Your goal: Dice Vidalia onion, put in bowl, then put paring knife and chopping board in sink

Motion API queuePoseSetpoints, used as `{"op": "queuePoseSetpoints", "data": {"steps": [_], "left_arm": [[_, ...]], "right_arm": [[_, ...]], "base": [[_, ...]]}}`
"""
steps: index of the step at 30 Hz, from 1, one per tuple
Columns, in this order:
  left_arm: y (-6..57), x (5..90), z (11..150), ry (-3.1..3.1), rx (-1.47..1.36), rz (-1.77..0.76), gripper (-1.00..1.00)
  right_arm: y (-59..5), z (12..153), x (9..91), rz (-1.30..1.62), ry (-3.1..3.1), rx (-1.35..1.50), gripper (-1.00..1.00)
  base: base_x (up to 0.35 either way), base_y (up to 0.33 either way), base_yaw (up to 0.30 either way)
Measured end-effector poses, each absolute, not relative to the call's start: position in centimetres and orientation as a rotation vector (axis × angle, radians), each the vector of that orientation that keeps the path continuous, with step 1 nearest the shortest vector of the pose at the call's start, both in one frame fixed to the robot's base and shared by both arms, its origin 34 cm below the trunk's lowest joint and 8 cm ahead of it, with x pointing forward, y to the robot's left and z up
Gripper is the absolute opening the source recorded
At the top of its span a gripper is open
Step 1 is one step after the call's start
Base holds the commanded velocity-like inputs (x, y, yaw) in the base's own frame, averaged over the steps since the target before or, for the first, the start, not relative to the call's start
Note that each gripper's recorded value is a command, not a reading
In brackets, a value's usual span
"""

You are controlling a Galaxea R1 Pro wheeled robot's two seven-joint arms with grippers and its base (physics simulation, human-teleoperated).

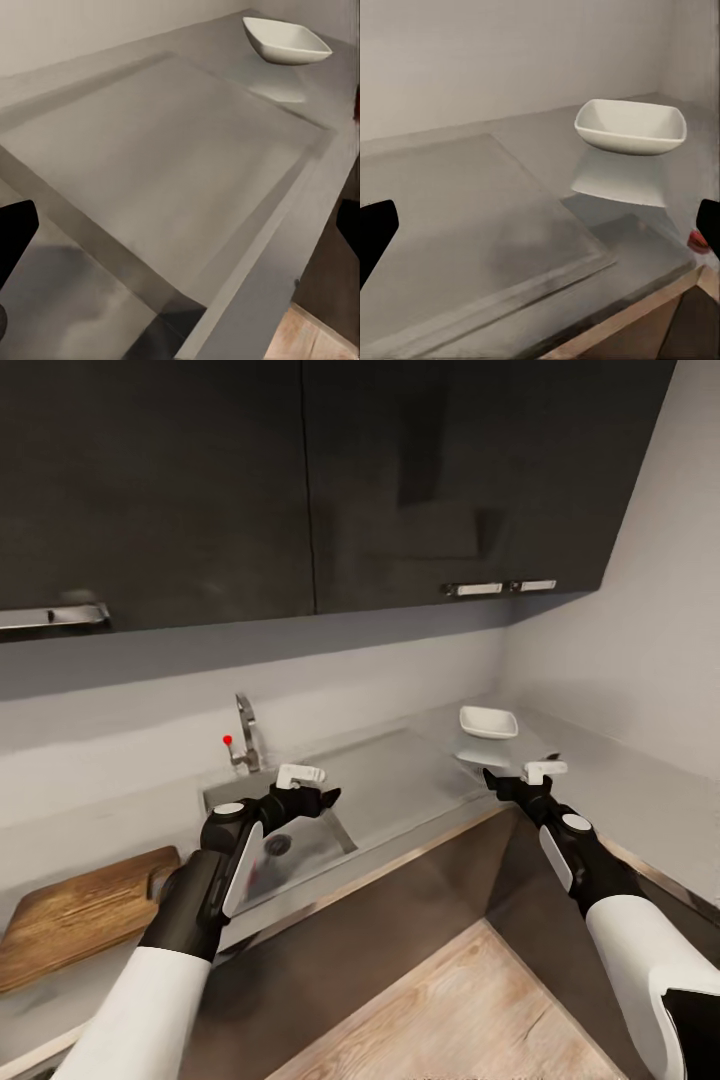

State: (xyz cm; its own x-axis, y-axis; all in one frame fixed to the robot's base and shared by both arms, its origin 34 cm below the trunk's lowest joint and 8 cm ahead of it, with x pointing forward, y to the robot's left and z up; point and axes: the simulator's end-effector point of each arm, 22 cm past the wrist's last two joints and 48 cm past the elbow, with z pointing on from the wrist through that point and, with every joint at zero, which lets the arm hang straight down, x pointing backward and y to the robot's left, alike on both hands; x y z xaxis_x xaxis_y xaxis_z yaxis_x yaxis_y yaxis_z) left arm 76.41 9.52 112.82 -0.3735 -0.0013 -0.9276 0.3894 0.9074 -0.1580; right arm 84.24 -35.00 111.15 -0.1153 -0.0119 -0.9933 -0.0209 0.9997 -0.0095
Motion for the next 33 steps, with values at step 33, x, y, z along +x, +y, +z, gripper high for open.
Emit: {"op": "queuePoseSetpoints", "data": {"steps": [33], "left_arm": [[9.01, 76.23, 112.75, 1.915, 0.296, -0.442, 1.0]], "right_arm": [[-34.9, 110.41, 84.13, 0.016, 1.719, -0.017, 1.0]], "base": [[0.238, -0.156, -0.093]]}}
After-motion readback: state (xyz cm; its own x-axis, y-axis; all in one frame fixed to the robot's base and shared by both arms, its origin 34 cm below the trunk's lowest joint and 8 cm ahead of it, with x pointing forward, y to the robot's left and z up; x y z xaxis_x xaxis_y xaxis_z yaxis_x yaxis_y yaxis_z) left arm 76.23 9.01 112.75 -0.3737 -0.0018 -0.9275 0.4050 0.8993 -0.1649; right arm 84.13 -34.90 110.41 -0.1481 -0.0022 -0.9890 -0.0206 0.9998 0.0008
